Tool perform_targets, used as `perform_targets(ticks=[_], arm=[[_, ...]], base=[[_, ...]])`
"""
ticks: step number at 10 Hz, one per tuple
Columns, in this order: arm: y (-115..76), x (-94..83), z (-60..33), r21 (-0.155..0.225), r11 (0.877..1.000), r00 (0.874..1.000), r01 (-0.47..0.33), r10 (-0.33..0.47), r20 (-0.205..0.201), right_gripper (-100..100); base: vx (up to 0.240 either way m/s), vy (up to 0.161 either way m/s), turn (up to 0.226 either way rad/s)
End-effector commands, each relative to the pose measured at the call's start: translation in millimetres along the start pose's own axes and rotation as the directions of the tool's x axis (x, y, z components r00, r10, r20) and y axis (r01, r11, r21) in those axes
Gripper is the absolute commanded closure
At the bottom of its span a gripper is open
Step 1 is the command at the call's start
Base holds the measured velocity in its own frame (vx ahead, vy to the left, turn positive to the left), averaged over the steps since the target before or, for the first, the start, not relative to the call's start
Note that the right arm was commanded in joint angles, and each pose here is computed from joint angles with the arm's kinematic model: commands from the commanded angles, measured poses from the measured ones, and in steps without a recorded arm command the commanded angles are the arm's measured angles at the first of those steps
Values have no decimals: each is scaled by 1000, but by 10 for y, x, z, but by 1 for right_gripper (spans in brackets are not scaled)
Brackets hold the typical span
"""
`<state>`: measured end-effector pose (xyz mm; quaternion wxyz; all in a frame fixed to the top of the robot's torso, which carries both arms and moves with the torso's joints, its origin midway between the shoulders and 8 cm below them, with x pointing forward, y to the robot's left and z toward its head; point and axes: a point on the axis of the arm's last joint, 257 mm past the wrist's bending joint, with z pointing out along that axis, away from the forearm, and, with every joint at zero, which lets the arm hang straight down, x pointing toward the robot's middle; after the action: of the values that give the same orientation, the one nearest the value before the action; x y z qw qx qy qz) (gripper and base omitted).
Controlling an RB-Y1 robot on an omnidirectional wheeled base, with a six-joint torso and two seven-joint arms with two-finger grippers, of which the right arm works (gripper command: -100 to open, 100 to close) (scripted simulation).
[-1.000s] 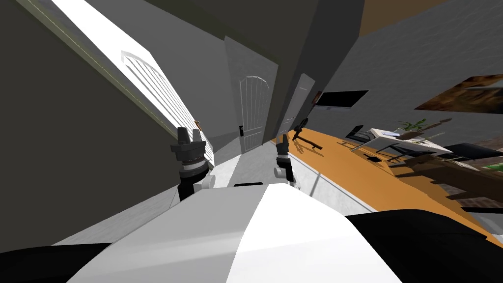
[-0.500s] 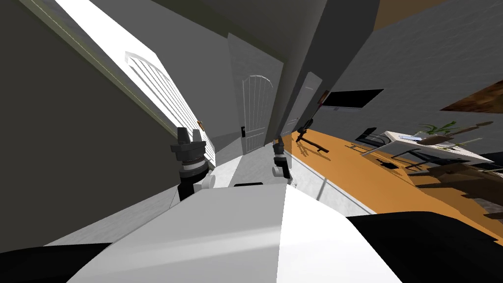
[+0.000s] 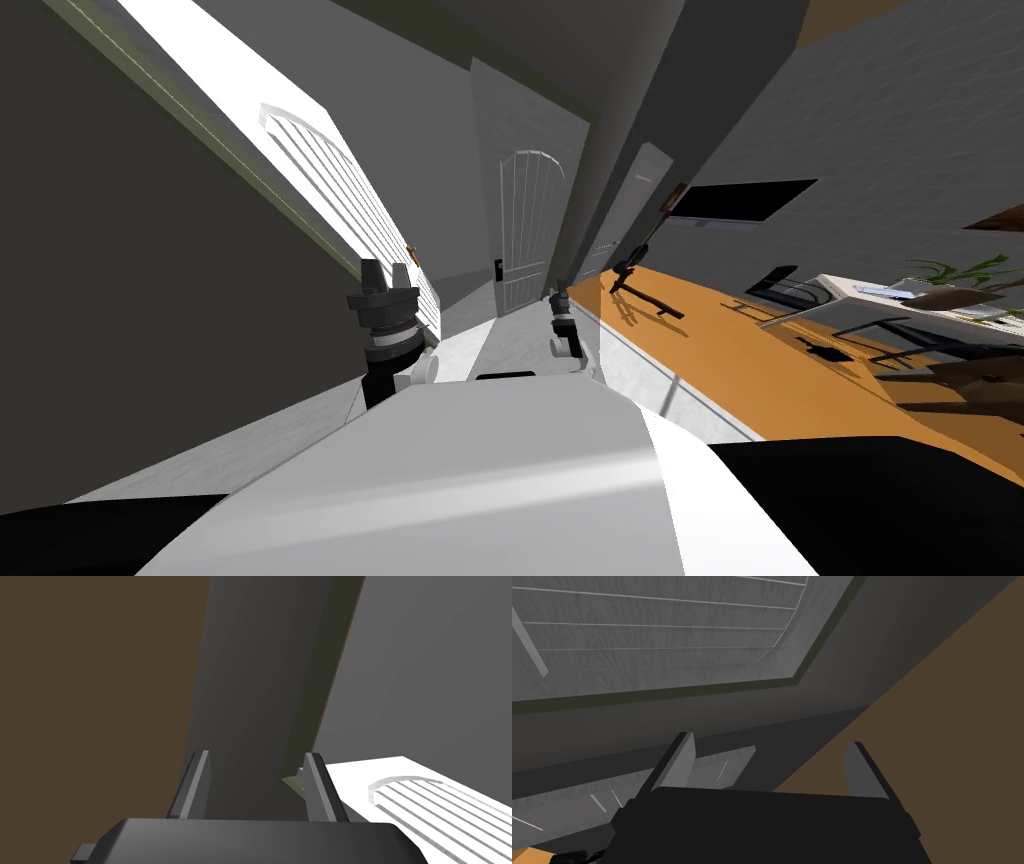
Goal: Push the door open
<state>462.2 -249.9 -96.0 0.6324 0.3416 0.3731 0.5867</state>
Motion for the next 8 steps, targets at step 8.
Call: perform_targets(ticks=[8], arm=[[-706,331,66,150,988,997,-38,47,-60,-100]], base=[[100,-11,88]])
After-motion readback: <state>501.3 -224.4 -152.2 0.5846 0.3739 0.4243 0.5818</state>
